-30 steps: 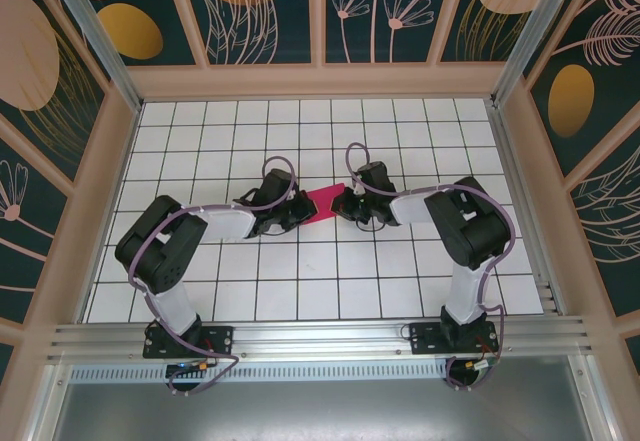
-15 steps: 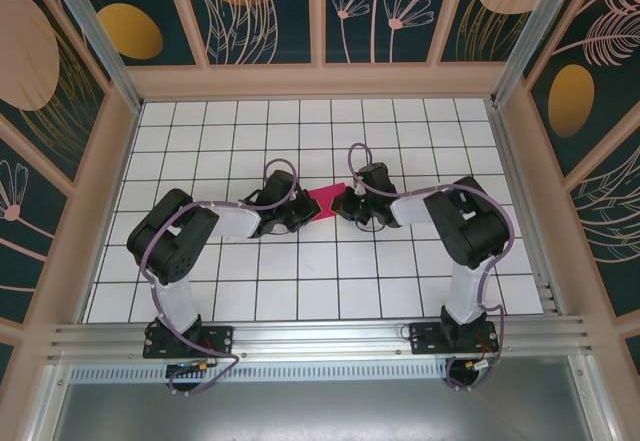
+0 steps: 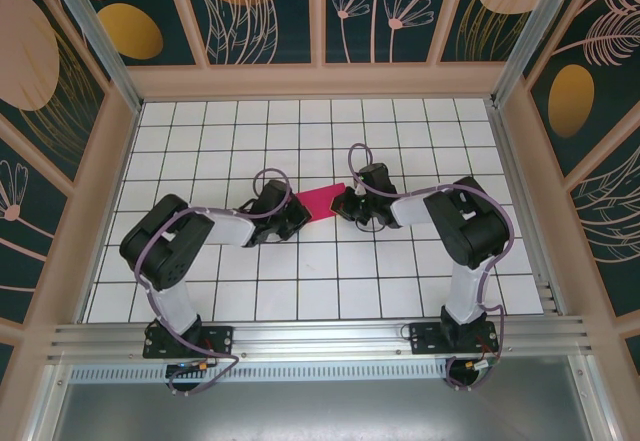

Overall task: Fold a paper plane with a square sheet of paper (pick it up from the middle)
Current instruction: First fold in half a square sheet of paper at the center of the table.

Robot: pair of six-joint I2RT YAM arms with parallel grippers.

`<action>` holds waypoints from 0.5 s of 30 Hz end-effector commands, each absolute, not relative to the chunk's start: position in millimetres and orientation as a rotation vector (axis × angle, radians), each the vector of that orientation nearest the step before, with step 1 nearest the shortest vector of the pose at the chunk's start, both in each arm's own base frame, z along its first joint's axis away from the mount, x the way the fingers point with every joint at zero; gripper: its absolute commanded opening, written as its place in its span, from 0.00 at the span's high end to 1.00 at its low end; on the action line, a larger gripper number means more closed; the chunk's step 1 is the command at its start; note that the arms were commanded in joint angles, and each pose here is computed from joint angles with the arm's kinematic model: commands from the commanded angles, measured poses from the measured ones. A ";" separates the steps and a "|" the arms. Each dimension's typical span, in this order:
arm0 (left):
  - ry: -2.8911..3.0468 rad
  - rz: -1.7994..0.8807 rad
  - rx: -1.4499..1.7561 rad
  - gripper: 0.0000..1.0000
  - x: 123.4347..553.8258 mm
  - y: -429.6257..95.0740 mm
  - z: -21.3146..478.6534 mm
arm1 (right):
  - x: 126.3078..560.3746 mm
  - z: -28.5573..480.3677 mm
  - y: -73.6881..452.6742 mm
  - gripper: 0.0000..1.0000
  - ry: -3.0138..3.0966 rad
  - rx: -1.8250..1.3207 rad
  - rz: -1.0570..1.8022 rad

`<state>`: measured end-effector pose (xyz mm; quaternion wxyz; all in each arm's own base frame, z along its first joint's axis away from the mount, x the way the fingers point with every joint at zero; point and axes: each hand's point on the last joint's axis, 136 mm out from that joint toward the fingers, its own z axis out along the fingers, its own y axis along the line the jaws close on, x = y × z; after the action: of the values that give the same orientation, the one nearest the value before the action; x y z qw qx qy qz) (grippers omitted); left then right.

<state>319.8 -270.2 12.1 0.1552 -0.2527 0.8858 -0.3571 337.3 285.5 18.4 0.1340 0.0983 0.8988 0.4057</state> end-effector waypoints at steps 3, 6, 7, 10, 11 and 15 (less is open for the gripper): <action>2.615 -0.756 -0.949 0.98 282.8 -218.2 -31.8 | 309.6 -33.8 258.1 1.00 2.779 0.388 0.980; 2.613 -0.728 -0.968 0.96 279.7 -212.1 -32.0 | 308.1 -36.5 255.7 1.00 2.789 0.388 0.960; 2.614 -0.716 -0.972 0.96 279.0 -210.1 -32.0 | 307.6 -37.0 255.3 1.00 2.792 0.385 0.957; 2.612 -0.685 -0.995 0.95 279.5 -203.1 -31.4 | 307.2 -37.4 254.4 1.00 2.796 0.376 0.943; 2.614 -0.667 -1.003 0.95 279.2 -200.4 -32.4 | 306.9 -37.9 254.1 1.00 2.798 0.373 0.938; 2.597 -0.644 -1.018 0.96 280.5 -192.3 -26.4 | 306.9 -38.0 253.1 1.00 2.800 0.367 0.925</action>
<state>308.0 -241.5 12.4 0.1637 -0.3048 0.8769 -0.3336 337.7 284.3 17.3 0.1362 0.0982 0.9001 0.4020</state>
